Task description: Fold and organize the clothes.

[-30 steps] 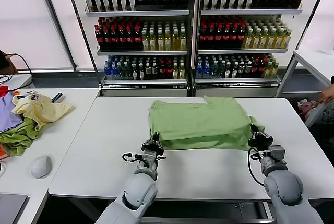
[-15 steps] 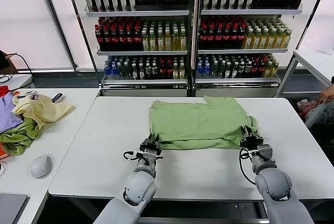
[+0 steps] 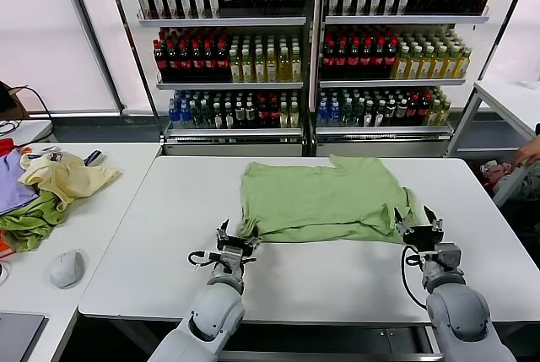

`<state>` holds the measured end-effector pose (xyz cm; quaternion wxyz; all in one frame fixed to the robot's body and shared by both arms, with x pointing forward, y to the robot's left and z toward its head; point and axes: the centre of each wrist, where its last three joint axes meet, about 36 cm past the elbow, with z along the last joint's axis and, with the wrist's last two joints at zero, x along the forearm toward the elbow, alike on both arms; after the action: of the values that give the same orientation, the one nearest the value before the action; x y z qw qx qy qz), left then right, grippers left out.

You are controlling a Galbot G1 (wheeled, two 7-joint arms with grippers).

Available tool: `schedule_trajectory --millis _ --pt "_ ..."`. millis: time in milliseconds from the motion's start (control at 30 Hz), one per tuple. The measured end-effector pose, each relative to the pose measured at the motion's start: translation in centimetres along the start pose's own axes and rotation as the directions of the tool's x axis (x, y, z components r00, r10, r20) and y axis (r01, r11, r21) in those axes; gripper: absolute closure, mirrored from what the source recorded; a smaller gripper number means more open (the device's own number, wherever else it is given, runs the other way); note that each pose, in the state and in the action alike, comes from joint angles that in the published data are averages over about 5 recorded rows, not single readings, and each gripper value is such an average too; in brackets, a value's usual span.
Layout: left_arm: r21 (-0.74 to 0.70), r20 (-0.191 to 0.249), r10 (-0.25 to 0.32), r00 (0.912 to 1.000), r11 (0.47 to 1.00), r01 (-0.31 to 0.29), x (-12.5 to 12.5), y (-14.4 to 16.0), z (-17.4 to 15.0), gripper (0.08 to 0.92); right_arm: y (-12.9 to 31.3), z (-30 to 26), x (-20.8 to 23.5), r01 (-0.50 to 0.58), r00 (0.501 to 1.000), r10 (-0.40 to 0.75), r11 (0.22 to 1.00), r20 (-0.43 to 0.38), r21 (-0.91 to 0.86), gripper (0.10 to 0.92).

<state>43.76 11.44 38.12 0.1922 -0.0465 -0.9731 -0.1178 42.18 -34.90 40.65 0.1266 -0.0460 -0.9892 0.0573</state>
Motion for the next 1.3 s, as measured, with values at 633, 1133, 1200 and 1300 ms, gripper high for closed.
schedule_trajectory --millis 633,1133,1200,1300 --pt "0.035 -0.078 0.05 0.9957 0.998 -0.047 -1.9 0.2 -0.6 0.57 0.3 2.3 -1.3 0.019 0.982 -0.032 0.997 -0.185 -0.071 0.608" --pt "0.058 -0.087 0.076 0.9933 0.996 -0.071 -0.6 1.0 -0.6 0.894 0.3 2.8 0.9 0.06 0.978 -0.071 0.996 -0.197 -0.059 0.851" --pt "0.059 -0.085 0.075 0.9935 0.996 -0.07 0.1 1.2 -0.4 0.894 0.6 2.9 1.6 0.069 0.977 -0.079 0.996 -0.196 -0.058 0.851" --pt "0.061 -0.081 0.073 0.9941 0.996 -0.068 1.4 1.7 -0.1 0.894 1.3 3.0 2.9 0.086 0.976 -0.096 0.995 -0.198 -0.055 0.851"
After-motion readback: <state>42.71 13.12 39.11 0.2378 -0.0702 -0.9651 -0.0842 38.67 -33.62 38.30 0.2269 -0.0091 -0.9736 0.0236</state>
